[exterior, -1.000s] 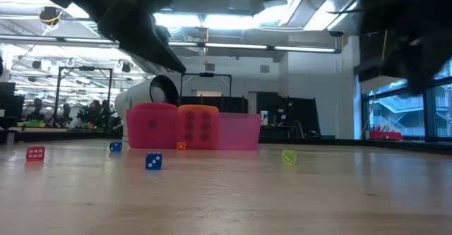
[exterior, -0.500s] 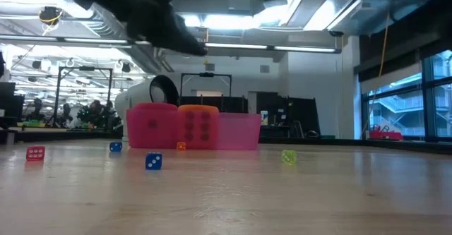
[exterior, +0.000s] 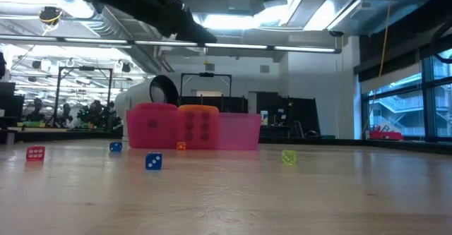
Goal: Pick & Place Dice
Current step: Put the small green dice into the red bin
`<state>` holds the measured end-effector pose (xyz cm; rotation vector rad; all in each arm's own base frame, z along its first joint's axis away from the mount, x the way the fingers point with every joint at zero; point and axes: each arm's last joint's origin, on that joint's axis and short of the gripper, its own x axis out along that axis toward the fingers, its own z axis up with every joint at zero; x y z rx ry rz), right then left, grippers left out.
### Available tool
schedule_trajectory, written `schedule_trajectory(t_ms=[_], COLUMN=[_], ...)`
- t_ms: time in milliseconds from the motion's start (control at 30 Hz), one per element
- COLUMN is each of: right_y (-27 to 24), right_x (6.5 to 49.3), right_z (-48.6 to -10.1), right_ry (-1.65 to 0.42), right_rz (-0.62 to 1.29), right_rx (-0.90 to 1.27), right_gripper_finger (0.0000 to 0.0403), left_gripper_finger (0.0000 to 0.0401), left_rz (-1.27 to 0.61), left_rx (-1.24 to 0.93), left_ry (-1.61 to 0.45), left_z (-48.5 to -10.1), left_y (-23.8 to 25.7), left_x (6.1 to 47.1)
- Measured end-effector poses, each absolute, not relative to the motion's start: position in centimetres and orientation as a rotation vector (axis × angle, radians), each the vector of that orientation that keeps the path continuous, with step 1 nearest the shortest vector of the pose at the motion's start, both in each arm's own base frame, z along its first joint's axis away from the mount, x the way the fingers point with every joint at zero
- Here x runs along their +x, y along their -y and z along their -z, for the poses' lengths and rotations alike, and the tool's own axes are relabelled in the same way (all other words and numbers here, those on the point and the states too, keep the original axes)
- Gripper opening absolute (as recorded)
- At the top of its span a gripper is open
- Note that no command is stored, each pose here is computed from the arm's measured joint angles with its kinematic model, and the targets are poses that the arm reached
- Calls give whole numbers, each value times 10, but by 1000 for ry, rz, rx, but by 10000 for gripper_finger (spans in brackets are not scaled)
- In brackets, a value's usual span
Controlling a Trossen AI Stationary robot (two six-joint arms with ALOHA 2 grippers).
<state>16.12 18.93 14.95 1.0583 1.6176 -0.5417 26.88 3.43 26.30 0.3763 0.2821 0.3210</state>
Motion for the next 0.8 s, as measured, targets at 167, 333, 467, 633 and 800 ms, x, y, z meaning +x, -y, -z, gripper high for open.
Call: schedule_trajectory(t_ms=[167, 333, 467, 633, 800], right_y=[-197, -201, -203, -203, -202], right_x=[159, 155, 158, 158, 157], right_z=[-142, -133, -128, -126, -126], right_ry=[-1627, -1631, -1616, -1631, -1632], right_rz=[597, 689, 697, 695, 694], right_rx=[1101, 1101, 1087, 1068, 1059], right_gripper_finger=[209, 209, 209, 202, 171], left_gripper_finger=[109, 107, 108, 108, 107], left_rz=[-351, -355, -354, -327, -276], left_rx=[381, 392, 393, 385, 379], left_ry=[-231, -216, -213, -202, -192], left_z=[-268, -270, -270, -271, -271], left_y=[-40, -40, -40, -39, -38], left_x=[269, 269, 269, 270, 270])
